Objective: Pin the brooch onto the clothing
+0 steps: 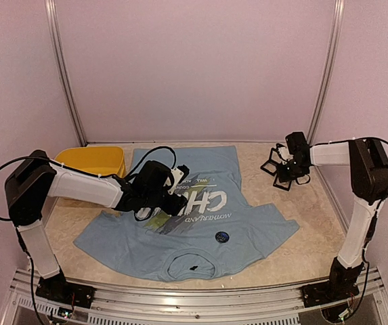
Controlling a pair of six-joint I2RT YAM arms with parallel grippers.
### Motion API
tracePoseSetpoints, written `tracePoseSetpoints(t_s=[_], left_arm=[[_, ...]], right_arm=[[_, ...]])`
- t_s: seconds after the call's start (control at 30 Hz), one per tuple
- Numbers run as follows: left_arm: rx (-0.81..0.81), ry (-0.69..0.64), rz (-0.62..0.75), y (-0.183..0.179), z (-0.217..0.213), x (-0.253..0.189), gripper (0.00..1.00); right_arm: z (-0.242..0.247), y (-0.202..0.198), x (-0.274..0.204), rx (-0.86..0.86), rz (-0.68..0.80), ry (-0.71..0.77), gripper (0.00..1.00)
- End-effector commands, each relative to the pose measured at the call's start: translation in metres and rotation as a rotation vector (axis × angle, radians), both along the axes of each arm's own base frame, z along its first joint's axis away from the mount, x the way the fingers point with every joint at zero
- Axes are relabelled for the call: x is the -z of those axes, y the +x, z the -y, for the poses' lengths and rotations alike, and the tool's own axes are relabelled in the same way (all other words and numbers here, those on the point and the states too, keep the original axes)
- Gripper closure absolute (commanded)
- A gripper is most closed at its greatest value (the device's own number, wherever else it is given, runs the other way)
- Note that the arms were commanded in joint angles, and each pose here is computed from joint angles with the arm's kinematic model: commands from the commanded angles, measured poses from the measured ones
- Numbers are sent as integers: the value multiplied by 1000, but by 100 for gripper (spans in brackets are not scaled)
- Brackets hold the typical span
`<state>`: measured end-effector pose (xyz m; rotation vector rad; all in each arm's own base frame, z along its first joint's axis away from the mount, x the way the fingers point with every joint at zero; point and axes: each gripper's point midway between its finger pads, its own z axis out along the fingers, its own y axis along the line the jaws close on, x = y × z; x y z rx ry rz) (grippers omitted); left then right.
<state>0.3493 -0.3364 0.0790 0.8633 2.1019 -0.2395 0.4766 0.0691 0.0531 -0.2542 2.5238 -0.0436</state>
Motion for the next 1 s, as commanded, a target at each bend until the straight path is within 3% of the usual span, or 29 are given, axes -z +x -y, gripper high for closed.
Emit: tracePoseSetpoints(t_s=[0.0,0.2,0.37,0.53,0.67,0.97], left_arm=[[26,-47,26,1,6,-18,26],[141,-215,100,-21,22,-82,26],[358,-383,151,-68,45,-155,26],[518,-561,188,-112,50,-230,28],[586,-683,184,-139,46,-276,35],[691,-741,200,-190,58,-310,49]], right_arm=[[-23,0,-61,-86,91,29,100],[-116,-46,-143,-454,193,181,100],[-216,-142,-246,-921,305,531,100],[-266,-241,-330,-1264,417,775,100],[-280,-288,-360,-1396,466,849,100],[-305,-332,-361,-1475,457,846,100]])
